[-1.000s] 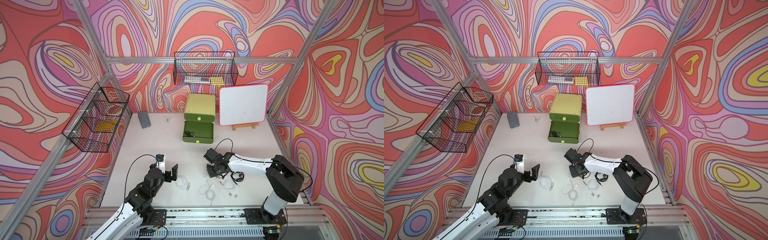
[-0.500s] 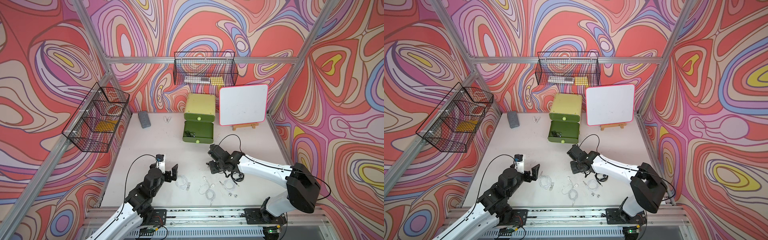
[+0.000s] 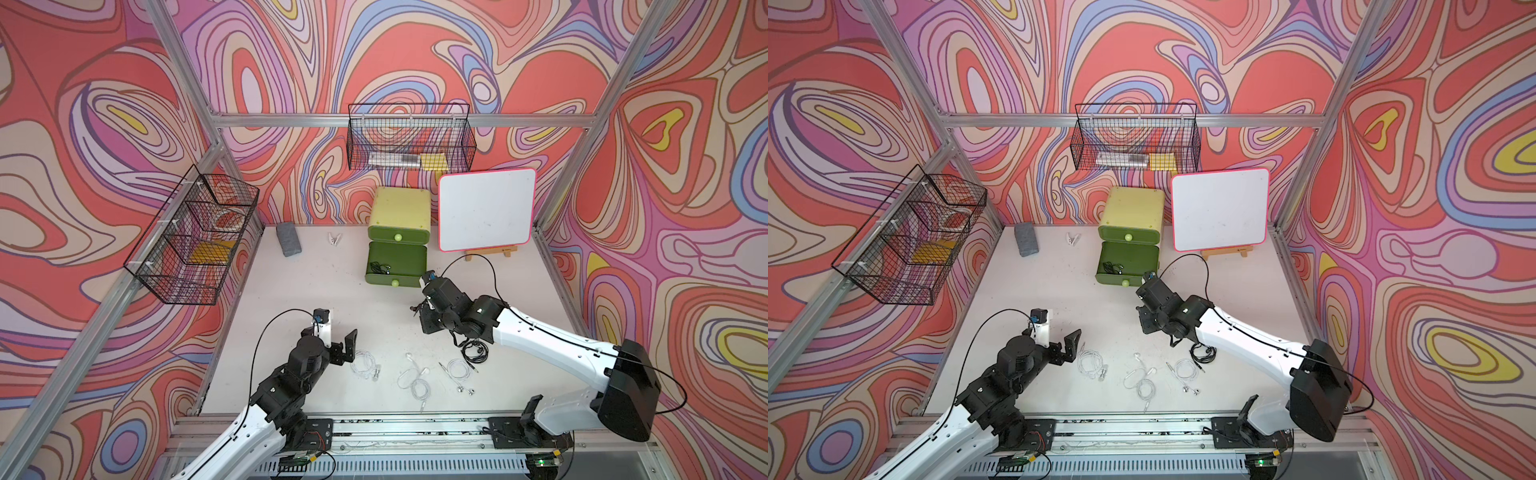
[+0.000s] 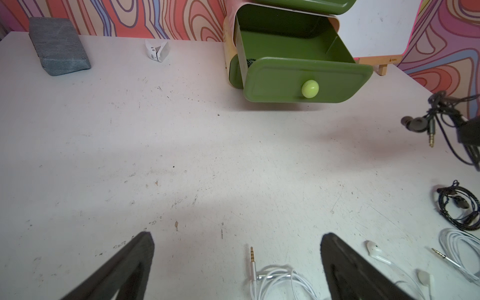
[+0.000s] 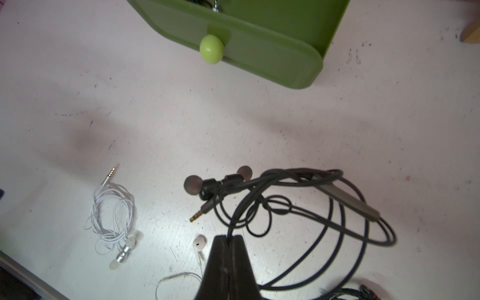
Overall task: Place the wired earphones into the drawer by color
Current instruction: Pick up the wired earphones from the center of the board, then place the wired earphones in the drawer.
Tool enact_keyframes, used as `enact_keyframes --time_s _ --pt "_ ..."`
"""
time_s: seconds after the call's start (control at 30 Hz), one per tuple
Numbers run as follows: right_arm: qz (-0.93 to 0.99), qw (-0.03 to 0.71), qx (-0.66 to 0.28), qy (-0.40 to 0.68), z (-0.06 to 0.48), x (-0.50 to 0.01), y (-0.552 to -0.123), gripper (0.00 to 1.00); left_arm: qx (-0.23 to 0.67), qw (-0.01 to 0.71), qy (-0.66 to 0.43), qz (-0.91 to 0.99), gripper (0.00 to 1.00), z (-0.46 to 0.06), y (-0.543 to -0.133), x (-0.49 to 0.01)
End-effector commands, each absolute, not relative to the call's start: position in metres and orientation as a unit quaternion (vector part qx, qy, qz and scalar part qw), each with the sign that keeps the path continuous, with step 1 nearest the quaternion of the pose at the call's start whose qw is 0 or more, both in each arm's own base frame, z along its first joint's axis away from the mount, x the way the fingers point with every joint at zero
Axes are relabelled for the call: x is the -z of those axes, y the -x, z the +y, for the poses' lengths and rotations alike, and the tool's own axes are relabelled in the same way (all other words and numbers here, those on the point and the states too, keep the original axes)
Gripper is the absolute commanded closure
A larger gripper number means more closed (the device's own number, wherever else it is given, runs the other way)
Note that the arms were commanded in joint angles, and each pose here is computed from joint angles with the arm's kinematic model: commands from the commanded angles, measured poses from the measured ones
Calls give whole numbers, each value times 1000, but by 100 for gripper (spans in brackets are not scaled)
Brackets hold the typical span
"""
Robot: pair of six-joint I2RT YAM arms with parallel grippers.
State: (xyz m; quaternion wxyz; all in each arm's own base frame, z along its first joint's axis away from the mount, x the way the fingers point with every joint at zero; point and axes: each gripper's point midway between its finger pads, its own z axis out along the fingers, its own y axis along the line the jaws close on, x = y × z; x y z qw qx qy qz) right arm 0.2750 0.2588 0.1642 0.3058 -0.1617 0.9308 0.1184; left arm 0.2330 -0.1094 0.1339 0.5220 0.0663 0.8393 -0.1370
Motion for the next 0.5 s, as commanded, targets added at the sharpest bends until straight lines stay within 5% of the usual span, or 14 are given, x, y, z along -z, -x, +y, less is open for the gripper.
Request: enact_keyframes --time_s 0.0,0.47 --pt "914 351 -110 172 262 -194 -289 100 151 520 -85 837 1 -117 -231 -132" --pt "885 407 -107 199 296 -230 -350 100 162 512 -99 838 1 -125 -231 -130"
